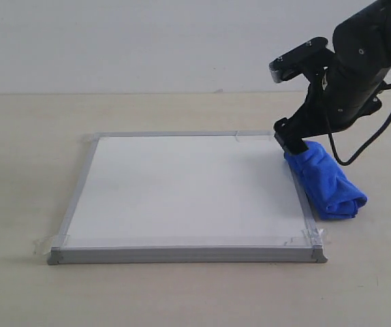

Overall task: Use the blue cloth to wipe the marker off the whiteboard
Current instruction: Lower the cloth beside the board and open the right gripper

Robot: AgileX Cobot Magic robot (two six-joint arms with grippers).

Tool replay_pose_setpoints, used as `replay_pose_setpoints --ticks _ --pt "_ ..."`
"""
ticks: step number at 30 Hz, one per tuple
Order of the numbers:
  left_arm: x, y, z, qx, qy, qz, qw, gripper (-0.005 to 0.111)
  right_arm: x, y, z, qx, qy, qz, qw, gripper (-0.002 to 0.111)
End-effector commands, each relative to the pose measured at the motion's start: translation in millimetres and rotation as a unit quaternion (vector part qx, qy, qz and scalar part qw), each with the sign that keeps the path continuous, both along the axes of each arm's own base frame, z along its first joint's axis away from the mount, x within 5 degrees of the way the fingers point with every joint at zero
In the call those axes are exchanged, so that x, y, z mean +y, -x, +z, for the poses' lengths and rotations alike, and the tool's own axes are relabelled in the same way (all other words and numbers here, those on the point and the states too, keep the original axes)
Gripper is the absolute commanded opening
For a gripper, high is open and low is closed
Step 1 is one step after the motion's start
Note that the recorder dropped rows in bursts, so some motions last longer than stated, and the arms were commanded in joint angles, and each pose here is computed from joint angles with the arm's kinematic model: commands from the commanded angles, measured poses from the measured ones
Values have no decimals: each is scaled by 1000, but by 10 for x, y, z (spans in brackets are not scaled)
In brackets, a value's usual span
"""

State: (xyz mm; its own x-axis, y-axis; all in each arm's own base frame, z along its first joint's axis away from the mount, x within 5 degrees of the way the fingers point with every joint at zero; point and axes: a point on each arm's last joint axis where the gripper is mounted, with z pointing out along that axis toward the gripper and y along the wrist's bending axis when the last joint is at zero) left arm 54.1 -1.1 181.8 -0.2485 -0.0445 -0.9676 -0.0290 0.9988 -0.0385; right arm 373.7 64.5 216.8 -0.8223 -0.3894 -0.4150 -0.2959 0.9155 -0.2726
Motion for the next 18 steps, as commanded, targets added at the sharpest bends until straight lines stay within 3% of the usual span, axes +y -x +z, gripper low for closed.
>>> replay_pose_setpoints --ticks 1,10,12,18 --pt "0 1 22 -8 -1 0 1000 4 21 -15 22 -13 -13 4 1000 96" --pt "0 1 22 -8 -1 0 1000 4 -8 45 -31 31 10 11 999 94" --pt "0 1 22 -8 -1 0 1000 4 -4 36 -27 26 7 11 1000 85" --pt "0 1 22 -8 -1 0 1000 4 7 17 6 7 -8 -3 1000 39"
